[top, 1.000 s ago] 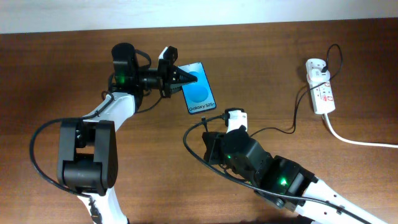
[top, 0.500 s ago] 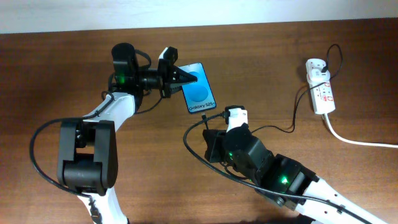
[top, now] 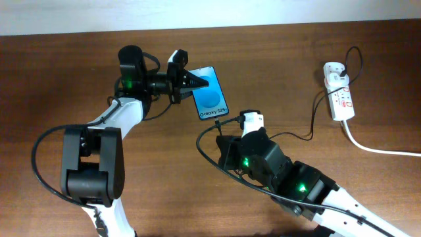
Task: Plug charger to phone and switch on socket
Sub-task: 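Bring the cable plug up under the phone's bottom port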
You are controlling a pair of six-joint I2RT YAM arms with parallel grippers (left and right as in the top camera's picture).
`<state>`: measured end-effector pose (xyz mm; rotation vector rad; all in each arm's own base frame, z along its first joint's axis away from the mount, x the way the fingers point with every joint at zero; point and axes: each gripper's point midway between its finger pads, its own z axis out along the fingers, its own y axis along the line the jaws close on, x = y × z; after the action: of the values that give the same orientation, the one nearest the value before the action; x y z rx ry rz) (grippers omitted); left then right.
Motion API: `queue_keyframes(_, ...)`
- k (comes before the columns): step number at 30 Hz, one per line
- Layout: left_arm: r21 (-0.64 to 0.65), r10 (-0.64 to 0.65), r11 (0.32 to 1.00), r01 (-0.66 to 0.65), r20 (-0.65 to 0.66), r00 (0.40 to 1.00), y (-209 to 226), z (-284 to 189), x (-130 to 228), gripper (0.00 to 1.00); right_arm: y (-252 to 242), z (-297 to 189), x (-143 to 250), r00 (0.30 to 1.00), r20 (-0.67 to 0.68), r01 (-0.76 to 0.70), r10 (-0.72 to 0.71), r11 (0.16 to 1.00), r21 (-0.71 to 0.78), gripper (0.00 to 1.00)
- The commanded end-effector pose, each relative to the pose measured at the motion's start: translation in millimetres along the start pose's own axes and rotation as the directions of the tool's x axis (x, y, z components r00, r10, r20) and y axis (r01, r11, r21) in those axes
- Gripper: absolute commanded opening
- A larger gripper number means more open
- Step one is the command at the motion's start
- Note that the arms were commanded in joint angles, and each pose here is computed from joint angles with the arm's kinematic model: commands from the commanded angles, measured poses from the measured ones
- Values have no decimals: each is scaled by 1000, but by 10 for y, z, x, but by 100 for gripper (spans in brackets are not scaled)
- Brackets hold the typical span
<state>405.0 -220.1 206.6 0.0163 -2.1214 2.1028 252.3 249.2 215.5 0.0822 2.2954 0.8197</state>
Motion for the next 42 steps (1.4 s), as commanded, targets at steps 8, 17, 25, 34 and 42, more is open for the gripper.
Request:
queue_keyframes(8, 2, 21, 1000, -21, -11, 1000, -53, -23, -17, 0, 17, -7, -43, 999, 13, 36, -35, 999, -6, 4)
queue_keyframes(17, 2, 28, 1000, -28, -11, 1000, -58, -23, -17, 0, 38, -9, -97, 998, 39, 51, -51, 999, -10, 4)
queue_keyframes(25, 2, 27, 1000, -27, -11, 1000, -58, -23, -17, 0, 36, -2, -63, 998, 23, 52, -52, 999, -12, 4)
queue_keyframes(34, 2, 10, 1000, -10, -11, 1000, -58, -23, -17, 0, 28, -2, -61, 999, 22, 44, -44, 999, -9, 4)
queue_keyframes(42, 2, 8, 1000, -8, -11, 1000, -58, -23, -17, 0, 14, -2, -75, 999, 30, 41, -41, 999, -1, 4)
